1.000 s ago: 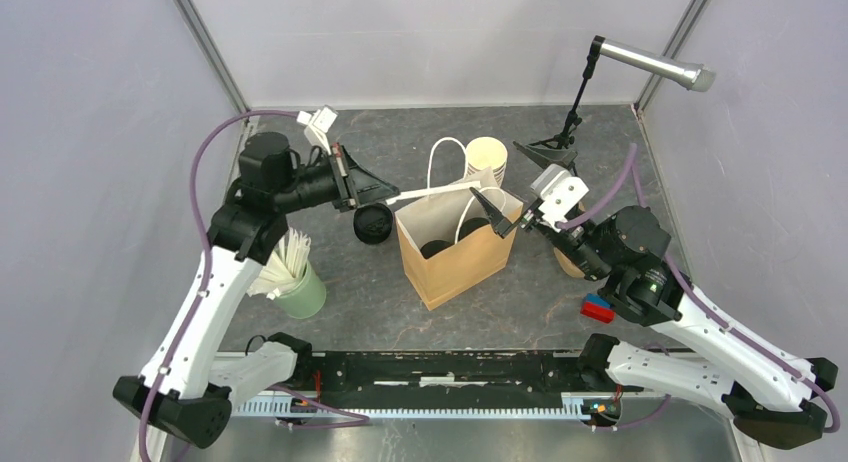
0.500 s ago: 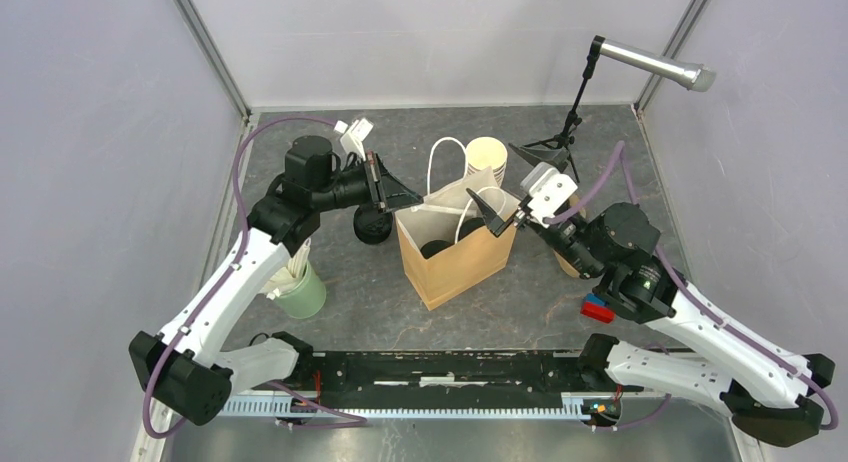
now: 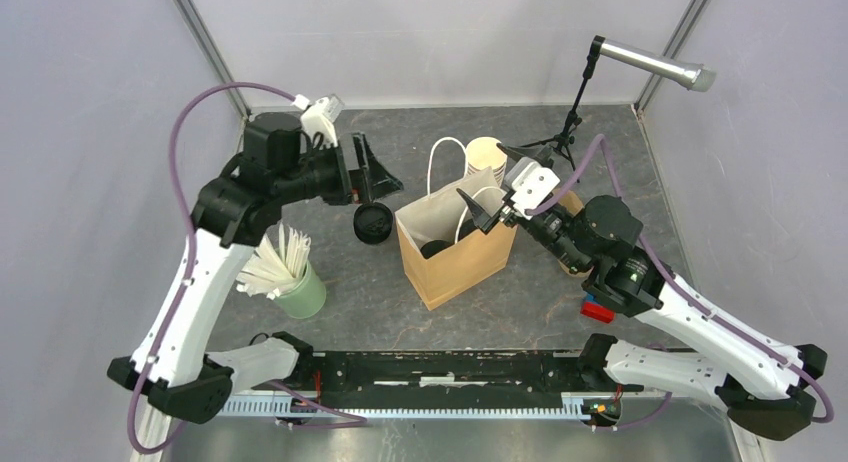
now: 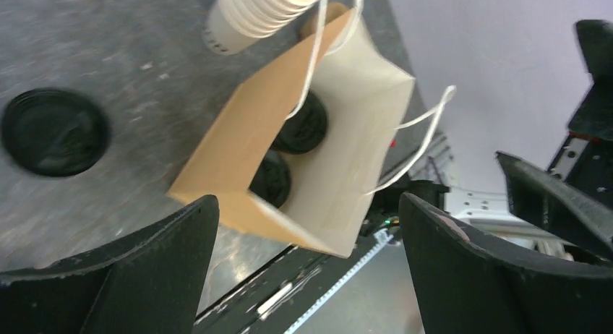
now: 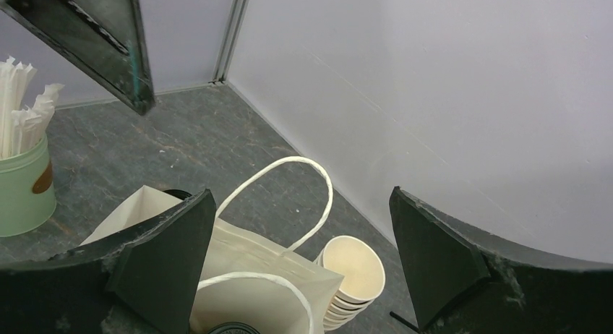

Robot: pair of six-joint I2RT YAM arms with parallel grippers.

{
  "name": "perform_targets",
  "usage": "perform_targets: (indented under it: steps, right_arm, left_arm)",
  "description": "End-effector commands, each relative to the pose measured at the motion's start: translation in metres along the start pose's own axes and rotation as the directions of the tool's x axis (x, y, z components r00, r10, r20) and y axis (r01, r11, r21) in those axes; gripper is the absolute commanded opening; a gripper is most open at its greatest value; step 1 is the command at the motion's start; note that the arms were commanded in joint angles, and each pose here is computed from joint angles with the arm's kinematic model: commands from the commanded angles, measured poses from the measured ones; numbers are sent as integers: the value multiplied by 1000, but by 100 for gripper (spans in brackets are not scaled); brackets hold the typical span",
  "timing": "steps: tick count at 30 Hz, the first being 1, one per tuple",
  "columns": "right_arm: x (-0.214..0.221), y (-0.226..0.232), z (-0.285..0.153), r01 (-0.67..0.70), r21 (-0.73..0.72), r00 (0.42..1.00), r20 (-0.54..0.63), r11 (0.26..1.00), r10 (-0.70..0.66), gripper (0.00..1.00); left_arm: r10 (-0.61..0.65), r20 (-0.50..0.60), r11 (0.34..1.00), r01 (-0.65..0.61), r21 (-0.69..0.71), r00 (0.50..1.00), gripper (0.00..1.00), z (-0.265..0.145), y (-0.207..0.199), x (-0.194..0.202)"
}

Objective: Pack the takeout coffee

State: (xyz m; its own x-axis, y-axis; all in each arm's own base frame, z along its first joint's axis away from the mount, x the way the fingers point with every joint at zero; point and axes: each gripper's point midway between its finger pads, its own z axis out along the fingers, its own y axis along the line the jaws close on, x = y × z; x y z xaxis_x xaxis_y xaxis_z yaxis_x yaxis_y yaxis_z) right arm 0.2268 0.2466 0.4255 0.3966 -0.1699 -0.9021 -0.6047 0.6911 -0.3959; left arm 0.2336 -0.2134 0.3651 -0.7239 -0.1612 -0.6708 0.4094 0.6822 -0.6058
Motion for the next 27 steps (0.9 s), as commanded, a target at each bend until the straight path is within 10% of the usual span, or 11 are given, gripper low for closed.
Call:
perform_targets:
  steps: [1, 14, 27]
  right_arm:
    - [-26, -8, 2, -33, 11, 997, 69, 999, 32, 97]
    - [-20, -1, 4, -48, -12, 997, 62, 999, 48, 97]
    - [-12, -4, -8, -51, 7, 998, 45, 999, 51, 97]
  left_arm:
    - [50, -21, 941, -54, -333, 999, 100, -51, 51, 18]
    - [-71, -41, 542, 4, -840, 997, 84, -128, 149, 57]
    - [-157, 84, 451, 147, -880, 984, 63, -128, 171, 48]
